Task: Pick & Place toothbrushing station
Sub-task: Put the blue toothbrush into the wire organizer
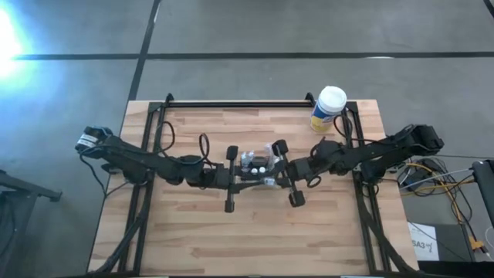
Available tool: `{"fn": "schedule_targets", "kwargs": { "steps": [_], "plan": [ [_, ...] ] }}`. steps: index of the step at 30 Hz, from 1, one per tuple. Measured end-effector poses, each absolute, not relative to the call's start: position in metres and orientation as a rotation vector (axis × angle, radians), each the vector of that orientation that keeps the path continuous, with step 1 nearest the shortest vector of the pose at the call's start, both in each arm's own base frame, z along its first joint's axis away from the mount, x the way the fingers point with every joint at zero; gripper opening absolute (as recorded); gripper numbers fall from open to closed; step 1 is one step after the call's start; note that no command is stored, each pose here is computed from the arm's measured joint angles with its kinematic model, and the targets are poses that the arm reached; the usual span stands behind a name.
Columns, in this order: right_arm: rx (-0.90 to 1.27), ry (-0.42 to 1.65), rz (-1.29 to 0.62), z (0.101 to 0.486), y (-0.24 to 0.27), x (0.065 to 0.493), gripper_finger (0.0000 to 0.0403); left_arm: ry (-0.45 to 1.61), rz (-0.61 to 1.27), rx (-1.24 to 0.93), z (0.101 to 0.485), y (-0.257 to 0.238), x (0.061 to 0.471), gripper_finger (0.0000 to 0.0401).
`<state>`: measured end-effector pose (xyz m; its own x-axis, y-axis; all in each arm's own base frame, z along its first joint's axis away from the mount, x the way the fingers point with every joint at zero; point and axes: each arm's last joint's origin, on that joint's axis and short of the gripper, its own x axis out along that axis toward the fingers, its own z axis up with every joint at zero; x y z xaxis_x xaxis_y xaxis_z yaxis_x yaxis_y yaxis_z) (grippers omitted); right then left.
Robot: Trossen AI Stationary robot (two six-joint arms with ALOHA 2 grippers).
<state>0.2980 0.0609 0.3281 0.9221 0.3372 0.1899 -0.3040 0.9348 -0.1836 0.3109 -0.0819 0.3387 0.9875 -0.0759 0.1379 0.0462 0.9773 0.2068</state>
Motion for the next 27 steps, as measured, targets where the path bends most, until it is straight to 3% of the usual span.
{"fn": "schedule_targets", "kwargs": {
  "steps": [8,13,17,22,27],
  "plan": [
    [-0.181,-0.187,0.332,0.334,0.059,0.287,0.0014,-0.098,-0.086,0.21,0.353,-0.08,0.289,0.0136],
    [-0.188,-0.146,0.323,0.331,0.056,0.287,0.0014,0.028,-0.12,0.162,0.361,-0.077,0.257,0.0159],
    [-0.189,-0.096,0.294,0.318,0.046,0.292,0.0014,0.097,-0.133,0.159,0.349,-0.077,0.228,0.0122],
    [-0.16,-0.097,0.252,0.301,0.031,0.295,0.0014,0.046,-0.045,0.116,0.324,-0.067,0.187,0.0017],
    [-0.131,-0.092,0.232,0.282,0.019,0.302,0.0013,-0.056,-0.025,0.021,0.279,-0.053,0.154,0.0006]
  ]
}}
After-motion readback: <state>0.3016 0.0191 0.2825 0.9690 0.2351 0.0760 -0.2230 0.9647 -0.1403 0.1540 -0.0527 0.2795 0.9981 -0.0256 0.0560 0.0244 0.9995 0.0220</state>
